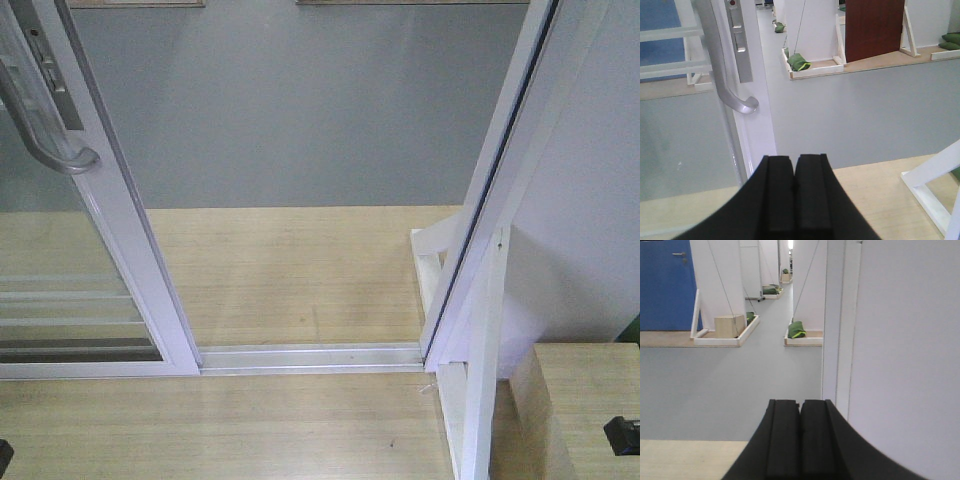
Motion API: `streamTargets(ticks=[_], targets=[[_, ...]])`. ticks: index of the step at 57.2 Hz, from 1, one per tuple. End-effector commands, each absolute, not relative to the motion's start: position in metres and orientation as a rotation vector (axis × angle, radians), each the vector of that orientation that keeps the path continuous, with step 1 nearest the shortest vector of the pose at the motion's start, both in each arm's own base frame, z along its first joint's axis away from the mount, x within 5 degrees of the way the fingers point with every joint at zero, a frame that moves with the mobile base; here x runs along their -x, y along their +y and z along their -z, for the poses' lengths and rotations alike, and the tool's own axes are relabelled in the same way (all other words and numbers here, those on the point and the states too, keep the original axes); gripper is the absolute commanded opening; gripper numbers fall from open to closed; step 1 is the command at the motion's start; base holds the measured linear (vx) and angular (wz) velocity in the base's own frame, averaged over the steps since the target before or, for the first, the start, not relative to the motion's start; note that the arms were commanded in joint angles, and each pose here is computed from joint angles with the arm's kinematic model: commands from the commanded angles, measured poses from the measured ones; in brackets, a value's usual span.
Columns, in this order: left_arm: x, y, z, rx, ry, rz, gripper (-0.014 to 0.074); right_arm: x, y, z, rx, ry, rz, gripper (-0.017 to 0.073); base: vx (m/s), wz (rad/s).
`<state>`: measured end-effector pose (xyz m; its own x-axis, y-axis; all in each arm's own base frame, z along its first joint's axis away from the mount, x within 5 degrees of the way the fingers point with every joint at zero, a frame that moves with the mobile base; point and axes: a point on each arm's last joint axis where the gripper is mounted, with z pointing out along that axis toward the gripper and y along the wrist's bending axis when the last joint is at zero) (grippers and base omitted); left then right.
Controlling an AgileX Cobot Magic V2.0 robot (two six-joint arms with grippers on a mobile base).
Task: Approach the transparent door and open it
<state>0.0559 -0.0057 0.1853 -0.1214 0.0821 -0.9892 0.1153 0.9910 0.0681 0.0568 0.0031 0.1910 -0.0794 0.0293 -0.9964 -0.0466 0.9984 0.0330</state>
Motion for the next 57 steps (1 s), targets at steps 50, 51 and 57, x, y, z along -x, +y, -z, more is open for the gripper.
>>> streamTargets(ticks=[50, 51, 57], targets=[[-0.0561, -0.006, -0.188, -0.141, 1.619, 0.035, -0.0003, -0.0559, -0.0013, -0.1932, -0.039, 1.599, 0.004, -0.0001, 0.0, 0.0], [-0.0561, -0.006, -0.188, -0.141, 1.619, 0.035, -0.0003, -0.0559, -0.0013, -0.1932, -0.039, 1.599, 0.004, -0.0001, 0.0, 0.0], [-0.0561, -0.006, -0.188, -0.141, 1.619, 0.035, -0.0003, -0.0559, -0.0013, -0.1932, -0.039, 1.599, 0.004, -0.0001, 0.0, 0.0]])
